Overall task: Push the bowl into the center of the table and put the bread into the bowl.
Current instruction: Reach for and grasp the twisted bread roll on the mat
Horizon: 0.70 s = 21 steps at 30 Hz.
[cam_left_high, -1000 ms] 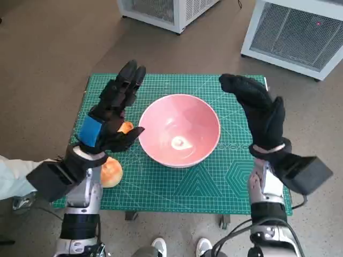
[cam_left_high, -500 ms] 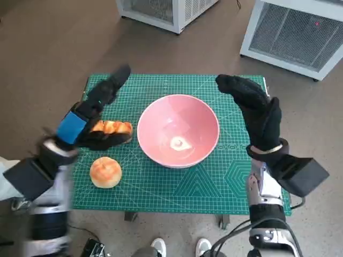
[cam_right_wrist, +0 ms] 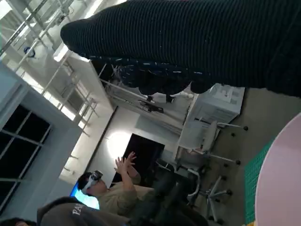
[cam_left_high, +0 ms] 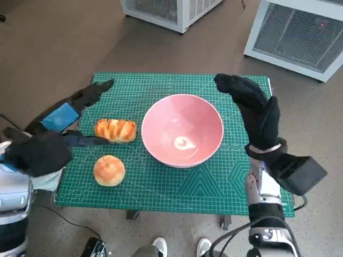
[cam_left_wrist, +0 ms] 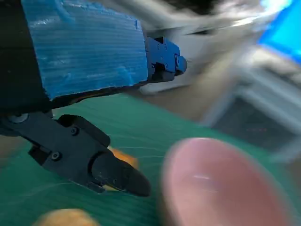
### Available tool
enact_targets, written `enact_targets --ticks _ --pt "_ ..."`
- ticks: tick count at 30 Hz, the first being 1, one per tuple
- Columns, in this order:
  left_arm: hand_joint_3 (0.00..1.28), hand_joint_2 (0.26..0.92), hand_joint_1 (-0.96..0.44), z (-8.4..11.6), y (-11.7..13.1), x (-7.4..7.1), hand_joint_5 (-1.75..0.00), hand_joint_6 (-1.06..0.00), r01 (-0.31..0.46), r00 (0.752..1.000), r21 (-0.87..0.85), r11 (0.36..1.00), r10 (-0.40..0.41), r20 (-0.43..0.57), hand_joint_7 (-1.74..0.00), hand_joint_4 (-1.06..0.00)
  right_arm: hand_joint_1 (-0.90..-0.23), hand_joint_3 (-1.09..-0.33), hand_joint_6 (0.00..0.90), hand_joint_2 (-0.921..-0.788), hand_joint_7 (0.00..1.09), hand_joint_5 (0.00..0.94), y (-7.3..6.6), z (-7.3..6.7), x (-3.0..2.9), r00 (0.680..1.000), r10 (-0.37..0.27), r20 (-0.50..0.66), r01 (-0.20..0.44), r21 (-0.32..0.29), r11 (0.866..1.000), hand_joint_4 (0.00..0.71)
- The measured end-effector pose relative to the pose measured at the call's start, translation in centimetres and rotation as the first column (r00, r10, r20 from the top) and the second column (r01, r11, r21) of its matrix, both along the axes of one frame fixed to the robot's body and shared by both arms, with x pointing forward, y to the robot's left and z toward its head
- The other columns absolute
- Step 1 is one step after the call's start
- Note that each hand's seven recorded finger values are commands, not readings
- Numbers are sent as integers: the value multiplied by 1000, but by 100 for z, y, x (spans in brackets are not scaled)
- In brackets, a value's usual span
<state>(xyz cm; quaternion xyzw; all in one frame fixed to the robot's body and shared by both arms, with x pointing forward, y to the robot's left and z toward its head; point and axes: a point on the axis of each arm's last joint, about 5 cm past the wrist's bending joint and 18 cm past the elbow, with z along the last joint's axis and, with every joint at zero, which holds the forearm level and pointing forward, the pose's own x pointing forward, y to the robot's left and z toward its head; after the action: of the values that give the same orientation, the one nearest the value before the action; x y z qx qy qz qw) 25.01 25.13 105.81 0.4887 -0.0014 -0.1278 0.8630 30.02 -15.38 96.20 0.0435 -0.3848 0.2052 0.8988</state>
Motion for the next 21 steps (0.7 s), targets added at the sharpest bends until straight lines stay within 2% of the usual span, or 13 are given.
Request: enact_targets --ticks 4,10,21 --pt "11 733 64 -29 -62 35 -11 -237 -22 999 43 999 24 -42 -19 -58 -780 -772 73 -921 552 0 19 -5 -1 1000 4 -1 -4 6 1000 253" --pt "14 743 124 -57 -135 116 -11 -244 -15 997 74 997 20 -75 -13 -85 -781 -772 71 -921 555 0 29 -14 -2 1000 4 -2 -4 10 1000 253" --pt "13 744 123 -169 -204 338 -15 -263 -47 985 186 981 76 -152 -10 -137 -783 -775 63 -921 557 0 22 -45 -1 1000 0 -17 1 20 1000 251"
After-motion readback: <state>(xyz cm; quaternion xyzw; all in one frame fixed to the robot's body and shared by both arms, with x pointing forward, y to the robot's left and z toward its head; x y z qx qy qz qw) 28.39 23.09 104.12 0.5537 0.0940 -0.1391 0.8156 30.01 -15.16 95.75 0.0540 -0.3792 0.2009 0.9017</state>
